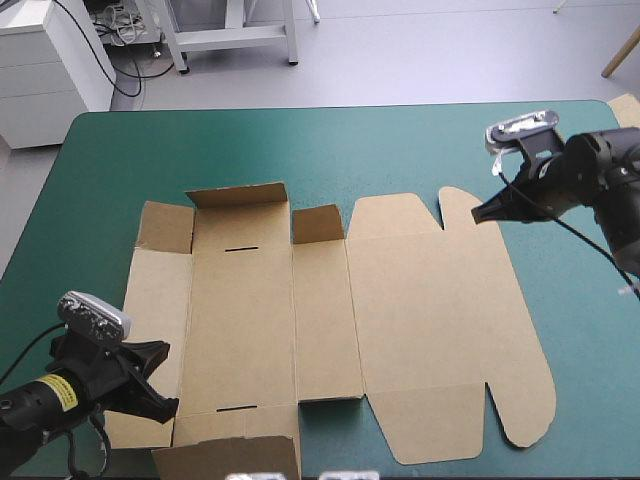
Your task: Fold the box
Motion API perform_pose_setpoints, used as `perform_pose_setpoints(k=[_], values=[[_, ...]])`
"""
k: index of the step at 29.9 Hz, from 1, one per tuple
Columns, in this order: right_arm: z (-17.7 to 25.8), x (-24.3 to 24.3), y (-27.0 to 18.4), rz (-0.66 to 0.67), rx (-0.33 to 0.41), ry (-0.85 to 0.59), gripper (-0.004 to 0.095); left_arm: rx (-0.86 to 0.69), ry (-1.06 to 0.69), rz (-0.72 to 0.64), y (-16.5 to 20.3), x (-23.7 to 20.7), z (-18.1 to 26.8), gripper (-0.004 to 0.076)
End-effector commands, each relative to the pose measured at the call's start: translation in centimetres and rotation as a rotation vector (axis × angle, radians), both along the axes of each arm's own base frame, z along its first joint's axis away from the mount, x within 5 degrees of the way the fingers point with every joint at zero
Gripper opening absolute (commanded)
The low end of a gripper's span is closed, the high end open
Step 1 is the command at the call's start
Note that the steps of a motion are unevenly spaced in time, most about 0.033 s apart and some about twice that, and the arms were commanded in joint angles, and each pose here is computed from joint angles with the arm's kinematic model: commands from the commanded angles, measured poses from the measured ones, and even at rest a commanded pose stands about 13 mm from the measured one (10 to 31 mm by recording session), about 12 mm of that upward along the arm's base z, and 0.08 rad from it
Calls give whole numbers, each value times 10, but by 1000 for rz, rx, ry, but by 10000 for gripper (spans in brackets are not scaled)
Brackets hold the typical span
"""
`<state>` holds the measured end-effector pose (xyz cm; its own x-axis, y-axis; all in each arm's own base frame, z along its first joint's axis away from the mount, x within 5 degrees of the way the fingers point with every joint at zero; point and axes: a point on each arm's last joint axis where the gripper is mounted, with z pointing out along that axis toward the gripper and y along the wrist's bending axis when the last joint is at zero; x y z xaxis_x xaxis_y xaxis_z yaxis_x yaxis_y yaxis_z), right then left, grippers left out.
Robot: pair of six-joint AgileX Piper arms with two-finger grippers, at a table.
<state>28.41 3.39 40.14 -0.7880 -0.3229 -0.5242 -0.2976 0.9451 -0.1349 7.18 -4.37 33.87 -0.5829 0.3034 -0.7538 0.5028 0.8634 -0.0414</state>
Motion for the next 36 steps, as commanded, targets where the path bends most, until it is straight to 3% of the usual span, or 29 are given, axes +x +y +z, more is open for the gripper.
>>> perform_pose_setpoints(k=[1,7,23,26,29,32,36], values=[[3,-30,-4,1,41,-73,-21,-60,-77,-2,-6,9,31,-8],[-25,-71,-2,14,108,-69,-21,-6,19,-8,-19,34,46,-8],[-45,-162,-13,31,115,-194,-21,161,177,-93,-56,104,42,16],[-44,-167,-13,31,117,-212,-21,193,187,-92,-50,109,39,16],[-48,-168,-14,31,114,-202,-21,175,187,5,-31,118,40,16],[-51,-168,-14,31,113,-190,-21,129,204,121,-5,126,40,16],[-51,-168,-14,30,111,-194,-21,21,210,141,22,130,43,16]])
